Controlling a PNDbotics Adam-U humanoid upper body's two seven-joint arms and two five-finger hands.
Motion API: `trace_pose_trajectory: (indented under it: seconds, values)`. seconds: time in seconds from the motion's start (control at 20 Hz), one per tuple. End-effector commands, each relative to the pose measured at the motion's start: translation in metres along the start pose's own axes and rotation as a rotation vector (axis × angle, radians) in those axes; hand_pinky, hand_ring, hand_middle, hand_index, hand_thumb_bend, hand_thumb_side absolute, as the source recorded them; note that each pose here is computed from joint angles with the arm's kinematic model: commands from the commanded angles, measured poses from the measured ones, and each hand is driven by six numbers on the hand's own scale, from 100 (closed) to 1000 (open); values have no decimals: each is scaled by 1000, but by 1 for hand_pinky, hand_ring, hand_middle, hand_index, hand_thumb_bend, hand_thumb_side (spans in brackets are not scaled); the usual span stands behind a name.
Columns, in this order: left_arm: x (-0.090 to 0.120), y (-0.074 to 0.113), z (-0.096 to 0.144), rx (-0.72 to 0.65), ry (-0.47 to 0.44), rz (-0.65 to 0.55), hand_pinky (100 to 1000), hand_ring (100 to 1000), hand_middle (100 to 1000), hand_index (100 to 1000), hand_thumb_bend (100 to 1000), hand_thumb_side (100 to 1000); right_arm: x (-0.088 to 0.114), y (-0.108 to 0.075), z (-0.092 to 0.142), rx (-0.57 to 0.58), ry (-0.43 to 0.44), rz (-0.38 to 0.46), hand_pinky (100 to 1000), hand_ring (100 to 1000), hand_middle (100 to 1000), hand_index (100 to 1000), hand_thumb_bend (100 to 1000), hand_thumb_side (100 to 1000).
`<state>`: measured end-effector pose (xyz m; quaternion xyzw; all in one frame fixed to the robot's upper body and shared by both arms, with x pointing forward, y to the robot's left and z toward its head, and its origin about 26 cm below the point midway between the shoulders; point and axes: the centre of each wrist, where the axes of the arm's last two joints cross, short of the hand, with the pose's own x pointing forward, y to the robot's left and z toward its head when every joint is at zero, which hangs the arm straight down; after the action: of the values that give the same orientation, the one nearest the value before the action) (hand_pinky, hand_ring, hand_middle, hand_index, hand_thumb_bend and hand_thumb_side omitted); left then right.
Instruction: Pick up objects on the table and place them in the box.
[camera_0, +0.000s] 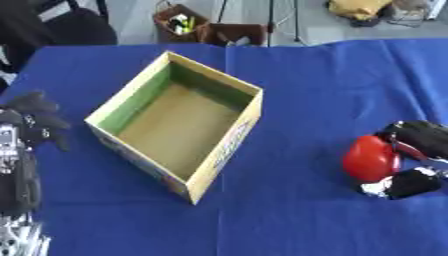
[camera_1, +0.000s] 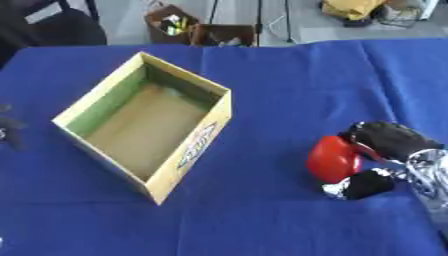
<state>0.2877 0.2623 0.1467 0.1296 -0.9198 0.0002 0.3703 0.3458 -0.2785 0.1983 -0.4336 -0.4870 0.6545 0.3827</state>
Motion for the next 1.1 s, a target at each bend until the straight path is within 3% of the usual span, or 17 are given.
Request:
trace_pose_trajectory:
  seconds: [0.05,0.4,0.7,1.0,1.05,1.1]
  values:
    - [5,3,-4,-1,-26,-7,289,497,571,750,100,932,-1,-16,5,-89,5,9,358,450,440,672,100,769]
    - [5,3,-4,-4,-23,-7,289,497,571,750,100,932,0,-35,4,-232,4,32,333,438,410,617,100,837]
    - [5,2,-2,-12,-18,-6,288,497,571,750,100,931,2,-78,0,-385,-36,121,320,425,373,585,100,895]
    - [5,2,-1,-18,-13,-5,288,497,571,749,100,932,15,-124,-10,-499,-140,119,305,407,341,568,100,900]
    - [5,2,-1,-19,-13,-4,288,497,571,749,100,932,19,-131,-12,-514,-159,118,305,407,340,568,100,1000]
    - [5,2,-1,-21,-12,-4,288,497,571,749,100,933,22,-138,-15,-524,-179,117,306,407,340,568,100,902]
